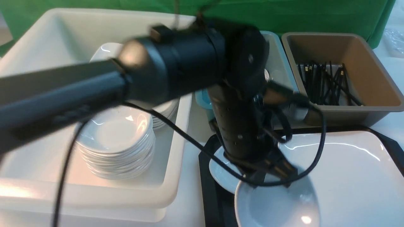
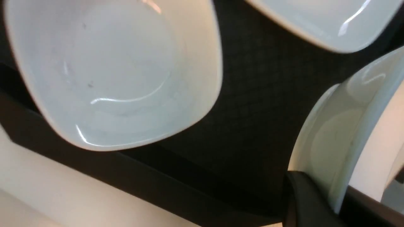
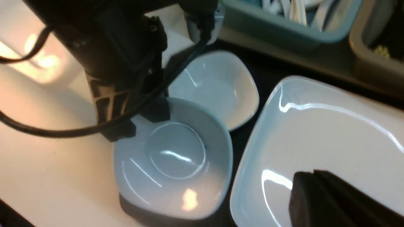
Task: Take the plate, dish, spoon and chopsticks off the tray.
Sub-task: Use the left arm to put the small plate into the large storage box on the left
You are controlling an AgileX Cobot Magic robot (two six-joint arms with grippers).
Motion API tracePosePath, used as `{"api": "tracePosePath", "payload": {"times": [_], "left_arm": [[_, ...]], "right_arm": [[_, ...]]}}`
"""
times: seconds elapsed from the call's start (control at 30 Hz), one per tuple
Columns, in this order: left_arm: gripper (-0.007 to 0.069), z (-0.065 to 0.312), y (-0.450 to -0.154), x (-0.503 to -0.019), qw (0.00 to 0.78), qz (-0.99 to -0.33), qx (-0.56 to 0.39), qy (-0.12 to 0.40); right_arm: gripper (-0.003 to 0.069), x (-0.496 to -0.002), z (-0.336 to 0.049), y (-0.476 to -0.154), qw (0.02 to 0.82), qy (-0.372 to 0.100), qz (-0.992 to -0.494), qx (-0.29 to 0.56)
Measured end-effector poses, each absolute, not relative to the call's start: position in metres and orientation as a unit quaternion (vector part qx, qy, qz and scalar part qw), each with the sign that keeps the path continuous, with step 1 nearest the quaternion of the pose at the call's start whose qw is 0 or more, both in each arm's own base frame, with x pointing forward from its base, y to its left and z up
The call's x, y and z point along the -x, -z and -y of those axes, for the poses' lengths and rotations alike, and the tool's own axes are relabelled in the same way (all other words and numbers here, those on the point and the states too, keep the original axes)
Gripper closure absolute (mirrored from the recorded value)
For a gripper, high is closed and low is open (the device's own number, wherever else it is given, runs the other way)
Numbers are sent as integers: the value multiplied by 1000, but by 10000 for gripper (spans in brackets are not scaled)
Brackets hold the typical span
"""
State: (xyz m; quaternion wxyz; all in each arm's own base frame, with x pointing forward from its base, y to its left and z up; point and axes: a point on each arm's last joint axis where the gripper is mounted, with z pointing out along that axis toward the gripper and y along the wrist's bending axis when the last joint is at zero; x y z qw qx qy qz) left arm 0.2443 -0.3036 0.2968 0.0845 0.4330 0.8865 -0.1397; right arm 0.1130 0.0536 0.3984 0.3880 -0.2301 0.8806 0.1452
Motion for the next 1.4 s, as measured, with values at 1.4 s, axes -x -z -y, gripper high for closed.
{"api": "tracePosePath", "payload": {"times": [1.4], "left_arm": [[592,-4,-293,-293,219,-956,36,193]], "right_arm": [[631,-249,-262,-395,334,-224,-780,479]]}}
